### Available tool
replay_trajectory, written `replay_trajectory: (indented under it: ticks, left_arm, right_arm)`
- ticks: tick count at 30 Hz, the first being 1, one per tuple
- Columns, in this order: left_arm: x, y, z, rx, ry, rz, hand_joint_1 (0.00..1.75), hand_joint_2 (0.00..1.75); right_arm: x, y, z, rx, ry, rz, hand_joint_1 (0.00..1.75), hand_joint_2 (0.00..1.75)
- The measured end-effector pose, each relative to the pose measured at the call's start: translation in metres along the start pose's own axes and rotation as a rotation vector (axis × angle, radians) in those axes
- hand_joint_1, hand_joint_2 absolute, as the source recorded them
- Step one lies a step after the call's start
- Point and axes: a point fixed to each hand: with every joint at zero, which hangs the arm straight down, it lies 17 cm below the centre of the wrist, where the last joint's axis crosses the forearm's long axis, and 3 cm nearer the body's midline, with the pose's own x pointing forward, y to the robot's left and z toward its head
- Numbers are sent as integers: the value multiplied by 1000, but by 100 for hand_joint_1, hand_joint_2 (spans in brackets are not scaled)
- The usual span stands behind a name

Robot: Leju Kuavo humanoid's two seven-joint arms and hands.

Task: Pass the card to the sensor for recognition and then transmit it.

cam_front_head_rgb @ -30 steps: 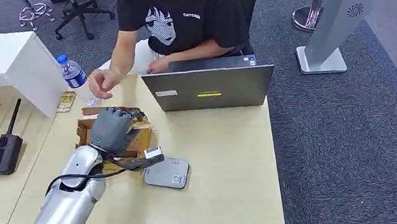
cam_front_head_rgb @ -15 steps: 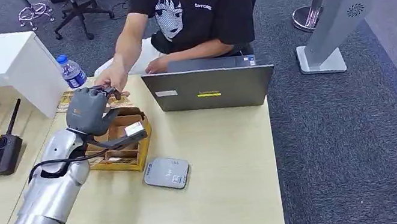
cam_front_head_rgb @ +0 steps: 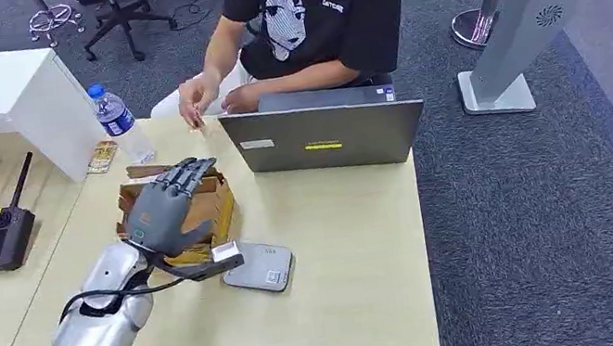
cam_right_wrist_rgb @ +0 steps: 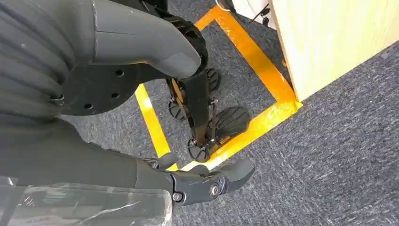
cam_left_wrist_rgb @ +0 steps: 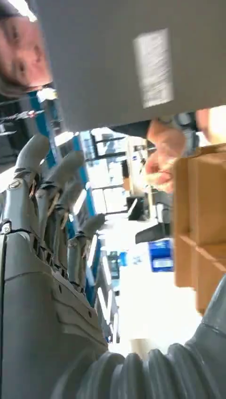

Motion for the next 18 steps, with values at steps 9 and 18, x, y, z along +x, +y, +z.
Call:
replay_trajectory:
  ticks: [9, 18]
  left_arm:
    - [42, -42, 37, -97, -65, 11, 0, 175]
    - [22, -52, 63, -149, -13, -44, 0, 175]
  right_arm:
    - [2, -3, 0, -10, -5, -41, 0, 175]
    - [2, -8, -1, -27, -3, -71, 0, 175]
